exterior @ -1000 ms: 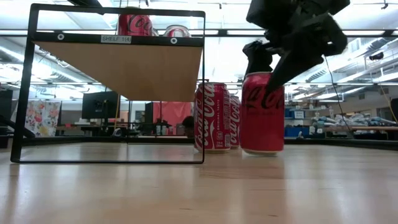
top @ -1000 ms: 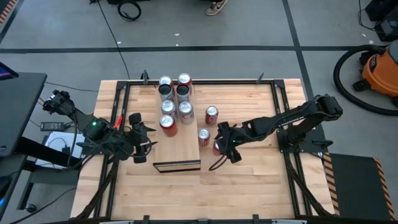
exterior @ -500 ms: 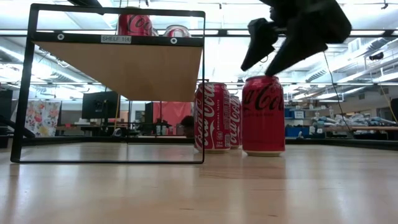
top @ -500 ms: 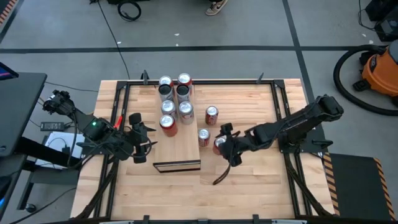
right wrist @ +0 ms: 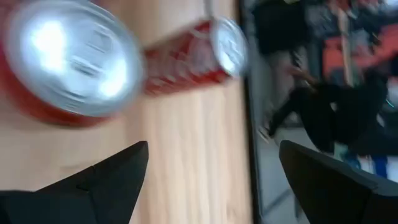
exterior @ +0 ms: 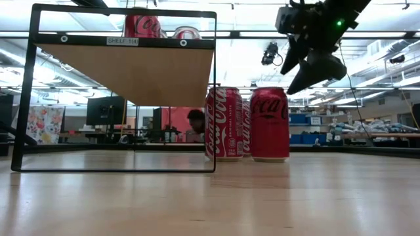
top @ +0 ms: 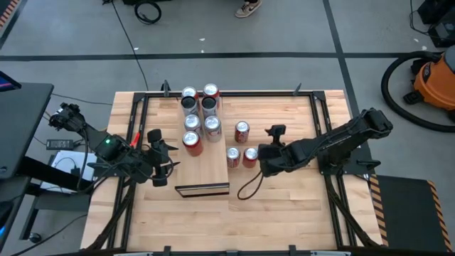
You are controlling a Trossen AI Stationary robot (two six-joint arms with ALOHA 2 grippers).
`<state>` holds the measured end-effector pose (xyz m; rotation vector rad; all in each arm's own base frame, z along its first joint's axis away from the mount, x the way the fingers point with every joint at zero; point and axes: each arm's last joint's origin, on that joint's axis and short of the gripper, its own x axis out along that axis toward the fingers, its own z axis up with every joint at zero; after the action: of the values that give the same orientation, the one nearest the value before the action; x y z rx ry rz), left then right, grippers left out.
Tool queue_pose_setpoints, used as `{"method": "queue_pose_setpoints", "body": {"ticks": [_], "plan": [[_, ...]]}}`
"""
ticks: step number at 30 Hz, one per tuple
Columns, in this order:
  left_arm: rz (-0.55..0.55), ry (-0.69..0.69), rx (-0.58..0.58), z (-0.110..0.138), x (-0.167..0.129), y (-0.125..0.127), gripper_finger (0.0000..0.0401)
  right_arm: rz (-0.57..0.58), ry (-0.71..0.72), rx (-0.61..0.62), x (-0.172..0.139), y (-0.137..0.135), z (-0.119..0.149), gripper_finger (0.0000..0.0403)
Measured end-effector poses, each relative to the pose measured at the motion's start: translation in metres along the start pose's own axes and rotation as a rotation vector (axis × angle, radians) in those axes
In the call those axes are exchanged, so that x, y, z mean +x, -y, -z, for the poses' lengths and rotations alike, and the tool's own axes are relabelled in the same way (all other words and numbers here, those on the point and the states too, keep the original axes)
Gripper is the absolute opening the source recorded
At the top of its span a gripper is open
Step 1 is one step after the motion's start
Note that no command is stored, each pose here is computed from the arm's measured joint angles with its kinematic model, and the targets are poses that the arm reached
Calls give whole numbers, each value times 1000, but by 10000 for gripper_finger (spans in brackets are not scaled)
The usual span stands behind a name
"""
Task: Place canned beverage on shelf
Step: Put the red and black soda can on the shelf and align it with the other red and black soda can
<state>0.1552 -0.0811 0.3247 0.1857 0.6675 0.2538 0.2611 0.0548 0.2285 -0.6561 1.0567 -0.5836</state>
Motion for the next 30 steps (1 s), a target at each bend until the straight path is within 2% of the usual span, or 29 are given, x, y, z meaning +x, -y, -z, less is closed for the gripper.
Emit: {"method": "queue_pose_setpoints", "body": {"ticks": [2,8,12,15,19,25,27,30], "plan": [[0,0,0,0,0,0,233,-13,-32,42,2,1,3,371],[0,0,-2,0,0,0,233,-253,-114,227,1,-5,6,371],[0,0,-22,0,0,0,233,-304,-140,370,1,-9,7,371],[11,-4,-25,0,0,0,233,-323,-112,487,5,-17,7,371],[12,-5,-26,0,0,0,233,-380,-48,571,15,-31,10,371],[12,-5,-25,0,0,0,233,-393,39,572,27,-46,20,371],[12,-5,-25,0,0,0,233,-343,49,553,31,-46,24,371],[13,-5,-23,0,0,0,233,-194,27,518,39,-42,34,371]]}}
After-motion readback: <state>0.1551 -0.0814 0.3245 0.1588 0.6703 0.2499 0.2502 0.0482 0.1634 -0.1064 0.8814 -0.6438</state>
